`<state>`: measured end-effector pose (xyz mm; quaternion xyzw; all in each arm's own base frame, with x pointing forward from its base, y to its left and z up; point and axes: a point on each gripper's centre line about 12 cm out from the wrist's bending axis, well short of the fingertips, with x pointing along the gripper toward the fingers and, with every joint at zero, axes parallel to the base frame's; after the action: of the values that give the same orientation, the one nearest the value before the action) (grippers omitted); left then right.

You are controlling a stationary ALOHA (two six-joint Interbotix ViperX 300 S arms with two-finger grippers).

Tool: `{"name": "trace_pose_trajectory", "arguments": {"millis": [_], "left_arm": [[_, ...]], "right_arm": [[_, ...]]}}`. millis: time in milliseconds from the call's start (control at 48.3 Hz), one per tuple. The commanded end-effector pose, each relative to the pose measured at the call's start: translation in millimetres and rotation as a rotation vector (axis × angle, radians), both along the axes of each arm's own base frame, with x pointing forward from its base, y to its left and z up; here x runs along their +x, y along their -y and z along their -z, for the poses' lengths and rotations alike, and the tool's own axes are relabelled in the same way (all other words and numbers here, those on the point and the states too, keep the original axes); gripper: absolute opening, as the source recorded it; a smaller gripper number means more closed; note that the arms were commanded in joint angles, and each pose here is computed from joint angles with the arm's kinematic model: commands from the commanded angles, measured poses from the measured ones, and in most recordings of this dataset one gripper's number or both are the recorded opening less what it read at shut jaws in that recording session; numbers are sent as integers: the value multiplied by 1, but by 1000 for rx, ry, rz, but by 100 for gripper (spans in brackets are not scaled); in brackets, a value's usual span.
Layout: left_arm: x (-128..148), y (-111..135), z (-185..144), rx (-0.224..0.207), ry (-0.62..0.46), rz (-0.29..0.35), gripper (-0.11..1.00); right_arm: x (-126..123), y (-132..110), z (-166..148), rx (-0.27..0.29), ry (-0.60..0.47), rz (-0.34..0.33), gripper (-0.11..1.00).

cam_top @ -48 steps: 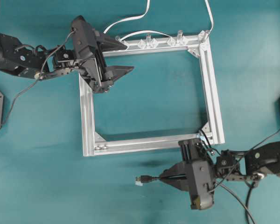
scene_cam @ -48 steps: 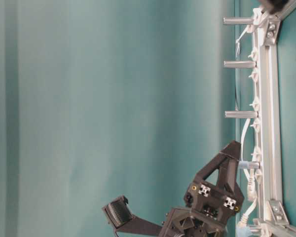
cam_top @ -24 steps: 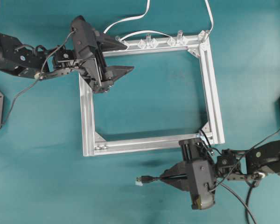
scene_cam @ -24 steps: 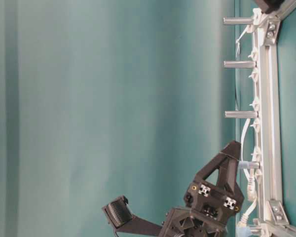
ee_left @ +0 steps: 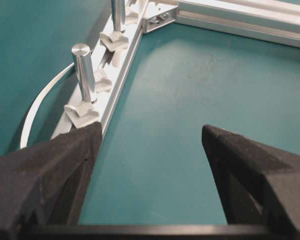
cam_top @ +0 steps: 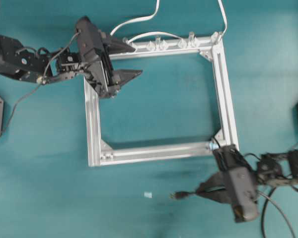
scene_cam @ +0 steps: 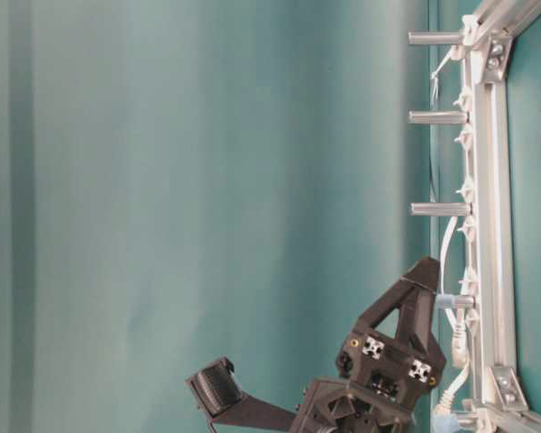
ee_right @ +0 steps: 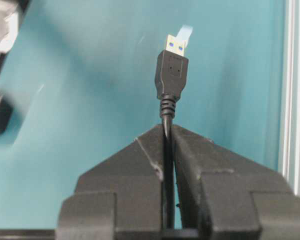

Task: Insert the wire through the string loop located on the right side.
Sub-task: 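Lift the cable with the right gripper and swing it rightward, then move the held plug toward the black zip-tie loop at the frame corner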

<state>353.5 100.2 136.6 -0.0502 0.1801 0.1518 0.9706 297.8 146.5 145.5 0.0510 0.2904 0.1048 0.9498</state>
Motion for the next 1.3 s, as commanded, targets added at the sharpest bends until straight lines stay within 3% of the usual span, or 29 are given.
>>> {"name": "trace_pose_trajectory", "arguments": {"millis": [0,228,580,931,1283], "left_arm": [[5,0,-17,12,49,4,81],[5,0,-17,11,51,4,81],[6,-1,-18,13,56,2,81],[7,0,-18,13,56,4,81],[8,-1,-20,14,60,4,80]], "right_arm": [[-14,4,-18,30,37,-15,7],[-50,20,-31,70,38,-47,7],[-88,36,-25,89,4,-85,7],[-125,52,-14,38,29,-175,7],[-137,64,-11,57,57,-148,7]]}}
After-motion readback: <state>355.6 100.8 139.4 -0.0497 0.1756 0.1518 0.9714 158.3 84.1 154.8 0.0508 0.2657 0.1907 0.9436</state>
